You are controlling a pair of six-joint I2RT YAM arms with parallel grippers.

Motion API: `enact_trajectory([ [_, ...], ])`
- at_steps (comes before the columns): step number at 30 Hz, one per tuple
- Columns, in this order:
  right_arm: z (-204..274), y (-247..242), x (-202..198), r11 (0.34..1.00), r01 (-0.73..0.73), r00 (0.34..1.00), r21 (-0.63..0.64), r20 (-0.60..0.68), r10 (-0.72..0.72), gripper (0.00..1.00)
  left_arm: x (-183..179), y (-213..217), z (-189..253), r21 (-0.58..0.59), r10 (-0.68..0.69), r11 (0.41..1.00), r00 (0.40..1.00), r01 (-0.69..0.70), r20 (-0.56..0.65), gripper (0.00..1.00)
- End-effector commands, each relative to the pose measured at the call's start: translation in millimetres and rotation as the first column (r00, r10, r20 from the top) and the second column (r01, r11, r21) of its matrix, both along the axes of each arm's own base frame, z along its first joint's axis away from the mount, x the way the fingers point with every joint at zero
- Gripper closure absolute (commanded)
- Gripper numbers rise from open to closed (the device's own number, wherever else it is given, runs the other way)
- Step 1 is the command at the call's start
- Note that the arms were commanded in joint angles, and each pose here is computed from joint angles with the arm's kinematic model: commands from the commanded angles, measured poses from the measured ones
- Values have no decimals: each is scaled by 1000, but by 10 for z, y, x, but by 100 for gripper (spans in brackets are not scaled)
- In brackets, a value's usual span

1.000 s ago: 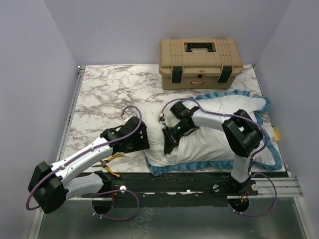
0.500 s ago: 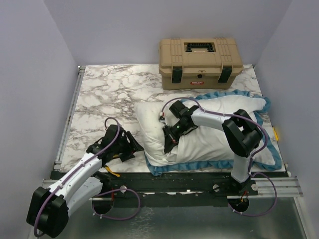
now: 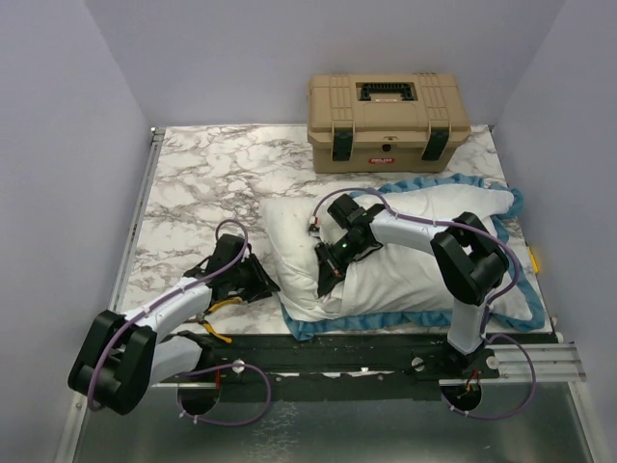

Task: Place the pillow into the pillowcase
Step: Stuff the pillow into the pillowcase.

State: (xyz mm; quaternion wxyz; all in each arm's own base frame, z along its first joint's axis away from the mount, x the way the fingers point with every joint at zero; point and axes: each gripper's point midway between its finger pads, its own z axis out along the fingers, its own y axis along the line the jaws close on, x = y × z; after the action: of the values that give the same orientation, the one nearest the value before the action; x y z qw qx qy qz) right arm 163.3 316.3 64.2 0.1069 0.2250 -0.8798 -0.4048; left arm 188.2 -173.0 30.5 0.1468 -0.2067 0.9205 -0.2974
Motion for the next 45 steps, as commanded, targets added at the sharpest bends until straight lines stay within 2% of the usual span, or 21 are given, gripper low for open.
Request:
enact_trajectory([
  [1, -456, -430, -59, 950, 80, 993, -302, -61, -103, 97, 199, -108, 118, -34, -38, 999, 996, 41, 84, 62],
  [3, -450, -429, -56, 950, 77, 993, -303, -58, -99, 97, 262, -132, 151, -36, -39, 998, 994, 43, 98, 57],
  [10, -438, -431, -51, 950, 76, 994, -304, -55, -97, 97, 440, -232, 228, -53, -58, 996, 989, 65, 136, 60],
  [12, -429, -426, -40, 950, 78, 994, -303, -50, -98, 97, 453, -241, 187, -42, -76, 996, 989, 83, 130, 68],
  [16, -383, -424, 44, 946, 101, 994, -310, -1, -106, 98, 452, -290, 180, -44, -126, 990, 983, 133, 132, 100],
  [24, -112, -544, 419, 909, 245, 959, -339, 223, -175, 100, 547, -323, 801, -107, -78, 988, 956, 112, 283, 100],
  [29, 92, -821, 743, 832, 405, 872, -378, 432, -228, 100, 512, -224, 1084, -110, -24, 992, 942, 64, 334, 100],
  [32, 237, -993, 889, 784, 490, 804, -382, 546, -236, 100, 486, -99, 1041, -37, -21, 999, 948, 35, 317, 100],
  [35, 237, -1060, 889, 776, 487, 800, -401, 562, -212, 100, 491, -22, 993, 27, -37, 999, 951, 30, 306, 100],
  [38, 172, -957, 802, 814, 444, 830, -376, 514, -215, 100, 494, -167, 1016, -6, -109, 993, 949, 116, 296, 100],
  [39, 164, -899, 774, 828, 434, 839, -354, 494, -229, 100, 464, -247, 1019, -29, -151, 986, 949, 165, 278, 99],
  [41, 154, -796, 727, 848, 424, 853, -317, 455, -256, 100, 431, -381, 1005, -68, -189, 975, 952, 211, 239, 80],
  [45, 134, -670, 697, 865, 415, 869, -281, 404, -286, 100, 425, -702, 1091, -147, -179, 965, 953, 219, 245, 58],
])
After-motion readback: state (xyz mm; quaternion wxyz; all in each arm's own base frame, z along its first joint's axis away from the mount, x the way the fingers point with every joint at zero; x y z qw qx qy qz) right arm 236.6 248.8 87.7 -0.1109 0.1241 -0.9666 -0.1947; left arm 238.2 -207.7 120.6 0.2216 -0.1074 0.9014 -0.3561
